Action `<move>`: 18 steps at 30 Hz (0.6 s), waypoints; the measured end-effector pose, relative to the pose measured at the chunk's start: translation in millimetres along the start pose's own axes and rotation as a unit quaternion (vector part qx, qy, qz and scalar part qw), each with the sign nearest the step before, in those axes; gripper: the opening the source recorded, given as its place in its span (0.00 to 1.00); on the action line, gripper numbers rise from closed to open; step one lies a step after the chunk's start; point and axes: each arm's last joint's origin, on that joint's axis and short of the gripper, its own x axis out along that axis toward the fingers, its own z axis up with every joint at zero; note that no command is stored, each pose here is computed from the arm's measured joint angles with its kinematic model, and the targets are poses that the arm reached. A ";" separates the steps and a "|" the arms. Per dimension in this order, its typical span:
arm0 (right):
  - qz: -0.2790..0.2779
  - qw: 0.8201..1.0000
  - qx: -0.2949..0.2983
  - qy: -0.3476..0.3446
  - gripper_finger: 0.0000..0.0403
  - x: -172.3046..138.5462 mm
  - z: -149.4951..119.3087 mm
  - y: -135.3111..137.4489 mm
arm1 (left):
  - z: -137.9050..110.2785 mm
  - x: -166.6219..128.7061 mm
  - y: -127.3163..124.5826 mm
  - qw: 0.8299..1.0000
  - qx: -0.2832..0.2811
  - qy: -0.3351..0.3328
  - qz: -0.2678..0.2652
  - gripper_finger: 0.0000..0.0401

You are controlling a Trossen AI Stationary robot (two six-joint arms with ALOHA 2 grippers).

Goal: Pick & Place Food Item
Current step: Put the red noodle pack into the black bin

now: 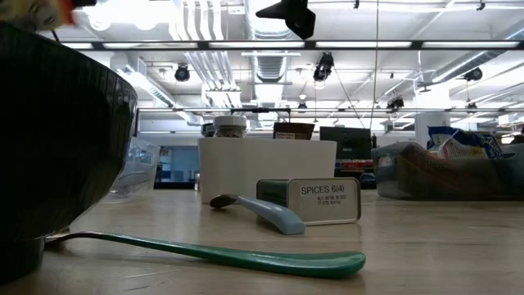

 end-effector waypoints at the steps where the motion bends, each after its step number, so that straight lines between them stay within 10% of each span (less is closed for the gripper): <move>1: 0.003 1.000 -0.002 -0.007 0.69 0.0 1.5 0.6 | 1.1 -3.1 -2.2 1.000 0.009 -0.009 -0.008 0.00; 11: 0.109 0.992 -0.044 -0.050 0.69 1.3 9.6 23.9 | 12.4 -29.7 -20.5 0.985 0.103 -0.126 -0.062 0.00; 18: 0.183 0.961 -0.189 -0.091 0.69 0.6 11.0 50.9 | 25.2 -43.6 -31.8 0.957 0.166 -0.209 -0.114 0.00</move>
